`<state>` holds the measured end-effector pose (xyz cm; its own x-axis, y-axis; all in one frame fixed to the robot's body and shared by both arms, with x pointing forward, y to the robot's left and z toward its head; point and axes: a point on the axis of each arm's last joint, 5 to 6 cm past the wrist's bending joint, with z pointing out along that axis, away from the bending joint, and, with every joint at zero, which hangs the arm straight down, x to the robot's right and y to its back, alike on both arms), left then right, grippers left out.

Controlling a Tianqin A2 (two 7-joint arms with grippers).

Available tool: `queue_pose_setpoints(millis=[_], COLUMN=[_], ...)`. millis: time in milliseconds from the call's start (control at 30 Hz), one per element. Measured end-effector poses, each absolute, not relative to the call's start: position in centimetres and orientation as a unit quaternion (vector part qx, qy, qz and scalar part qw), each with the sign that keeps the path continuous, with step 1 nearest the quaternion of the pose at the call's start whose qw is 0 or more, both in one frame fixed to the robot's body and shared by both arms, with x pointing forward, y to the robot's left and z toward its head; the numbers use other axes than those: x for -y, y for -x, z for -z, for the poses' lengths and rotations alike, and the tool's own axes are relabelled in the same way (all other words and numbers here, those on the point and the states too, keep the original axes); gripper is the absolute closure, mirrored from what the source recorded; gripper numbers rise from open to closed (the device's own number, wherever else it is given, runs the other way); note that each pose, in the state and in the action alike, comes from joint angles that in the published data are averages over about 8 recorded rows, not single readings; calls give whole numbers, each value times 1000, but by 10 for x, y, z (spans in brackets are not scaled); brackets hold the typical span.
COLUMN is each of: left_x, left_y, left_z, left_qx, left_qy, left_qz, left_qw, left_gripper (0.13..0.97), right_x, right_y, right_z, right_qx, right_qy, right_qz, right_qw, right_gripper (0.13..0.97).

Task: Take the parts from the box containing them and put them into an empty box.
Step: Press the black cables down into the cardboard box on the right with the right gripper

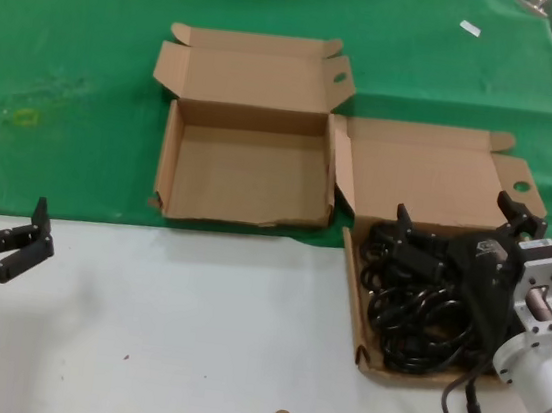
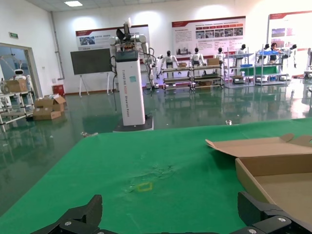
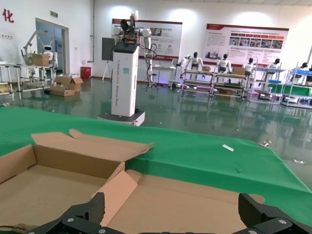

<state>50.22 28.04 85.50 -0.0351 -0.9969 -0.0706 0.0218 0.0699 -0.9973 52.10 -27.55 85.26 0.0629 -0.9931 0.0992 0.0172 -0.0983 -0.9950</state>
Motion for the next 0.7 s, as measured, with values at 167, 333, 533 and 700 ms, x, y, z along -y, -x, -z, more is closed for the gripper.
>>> queue_pose_setpoints(millis=[167,333,533,700], left_x=[-280,-280,-280,-280], left_y=[-502,-502,-502,-502], left_z=[-855,-855,-855,-855], left_qx=[-521,-521,-521,-521], left_qy=[468,468,468,468], left_qz=[496,496,496,496], left_qw=[513,513,513,513], left_gripper=[132,132,152,158], right_x=[275,275,275,275], right_y=[-521,-521,-521,-521], right_z=[-853,-853,-853,-853], right_qx=[-455,-455,-455,-455], right_qy=[536,536,536,536], right_qz=[511,511,511,511], right_qw=[494,494,494,494], right_gripper=[130,130,130,130])
